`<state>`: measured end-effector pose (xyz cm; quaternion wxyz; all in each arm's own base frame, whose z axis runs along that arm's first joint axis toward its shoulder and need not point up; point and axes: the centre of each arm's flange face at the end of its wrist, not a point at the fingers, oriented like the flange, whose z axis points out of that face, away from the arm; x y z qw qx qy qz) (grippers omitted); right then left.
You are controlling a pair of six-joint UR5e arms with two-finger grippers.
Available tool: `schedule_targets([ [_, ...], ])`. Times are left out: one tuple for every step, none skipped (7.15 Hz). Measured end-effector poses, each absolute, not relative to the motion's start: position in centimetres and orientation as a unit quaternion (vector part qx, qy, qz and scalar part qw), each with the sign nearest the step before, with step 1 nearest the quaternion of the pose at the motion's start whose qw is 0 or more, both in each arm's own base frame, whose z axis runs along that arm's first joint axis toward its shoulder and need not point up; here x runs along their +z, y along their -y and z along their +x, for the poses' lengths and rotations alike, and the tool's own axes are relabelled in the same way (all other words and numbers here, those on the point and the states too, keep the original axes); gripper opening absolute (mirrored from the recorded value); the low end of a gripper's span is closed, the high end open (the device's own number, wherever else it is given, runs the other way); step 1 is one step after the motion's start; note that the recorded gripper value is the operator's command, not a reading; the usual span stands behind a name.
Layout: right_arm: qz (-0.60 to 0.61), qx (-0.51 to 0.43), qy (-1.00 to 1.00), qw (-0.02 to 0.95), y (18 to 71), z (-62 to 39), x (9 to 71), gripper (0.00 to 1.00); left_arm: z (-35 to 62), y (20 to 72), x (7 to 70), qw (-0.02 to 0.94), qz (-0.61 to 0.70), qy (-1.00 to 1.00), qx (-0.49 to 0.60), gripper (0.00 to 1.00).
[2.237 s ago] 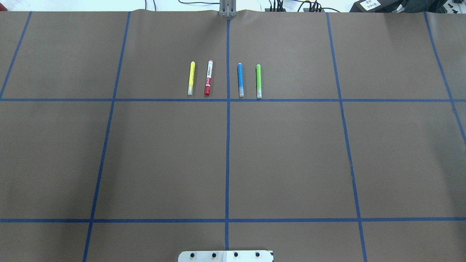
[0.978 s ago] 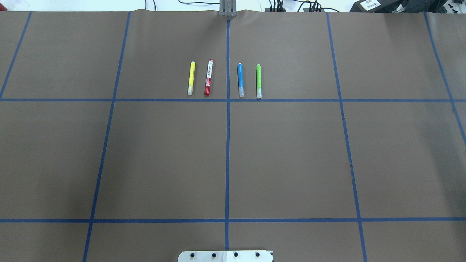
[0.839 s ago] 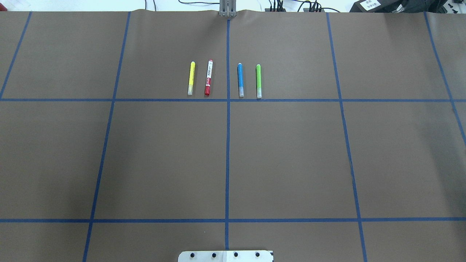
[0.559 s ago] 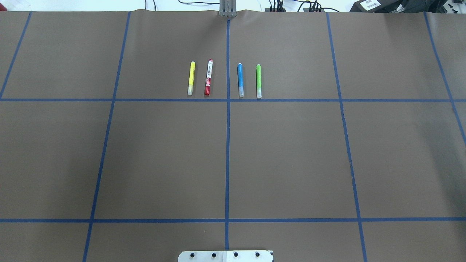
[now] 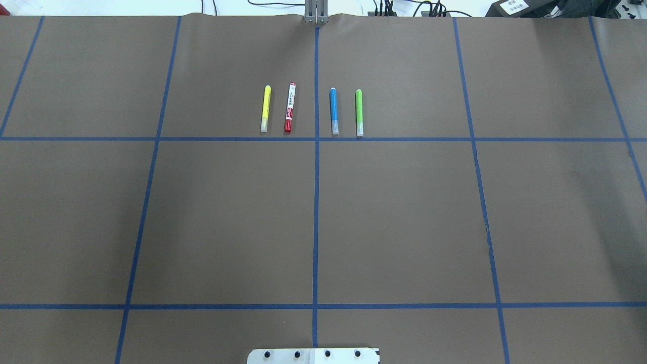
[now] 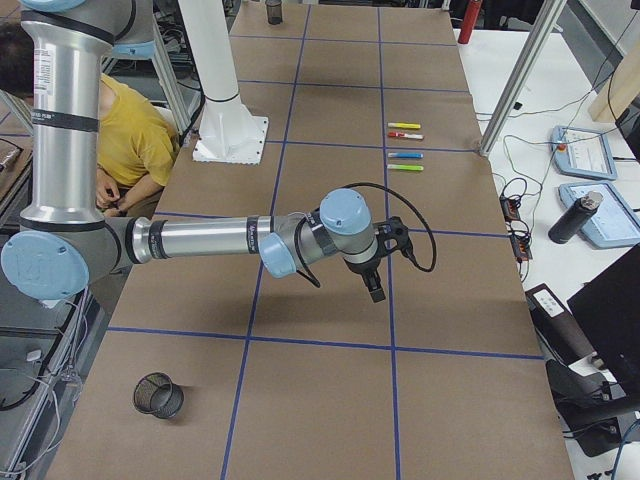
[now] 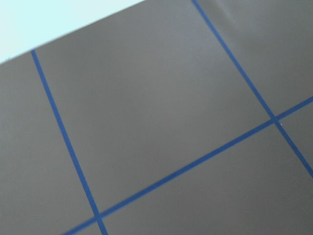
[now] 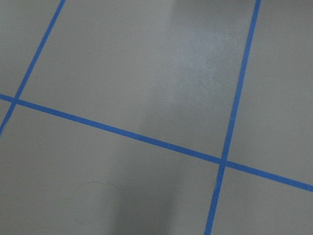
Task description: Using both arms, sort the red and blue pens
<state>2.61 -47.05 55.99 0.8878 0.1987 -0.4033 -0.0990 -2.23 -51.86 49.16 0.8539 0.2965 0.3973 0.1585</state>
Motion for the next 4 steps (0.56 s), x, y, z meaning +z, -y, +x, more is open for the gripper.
schedule_targets([
  [0.199, -0.106, 0.405, 0.886, 47.4, 1.7, 55.6, 1.00, -0.7, 52.7, 48.4, 0.851, 0.292, -0.411, 0.145, 1.00],
  [0.193, -0.103, 0.410, 0.886, 47.6, 0.9, 55.3, 1.00, 1.3, 53.7, 46.8, 0.852, 0.273, -0.431, 0.119, 1.00],
  [0.184, -0.093, 0.414, 0.886, 47.8, 0.1, 55.1, 1.00, 3.6, 54.9, 44.6, 0.853, 0.250, -0.451, 0.082, 1.00],
  [0.179, -0.088, 0.417, 0.887, 47.8, -0.3, 55.0, 1.00, 6.5, 56.3, 41.5, 0.849, 0.235, -0.469, 0.065, 0.98],
])
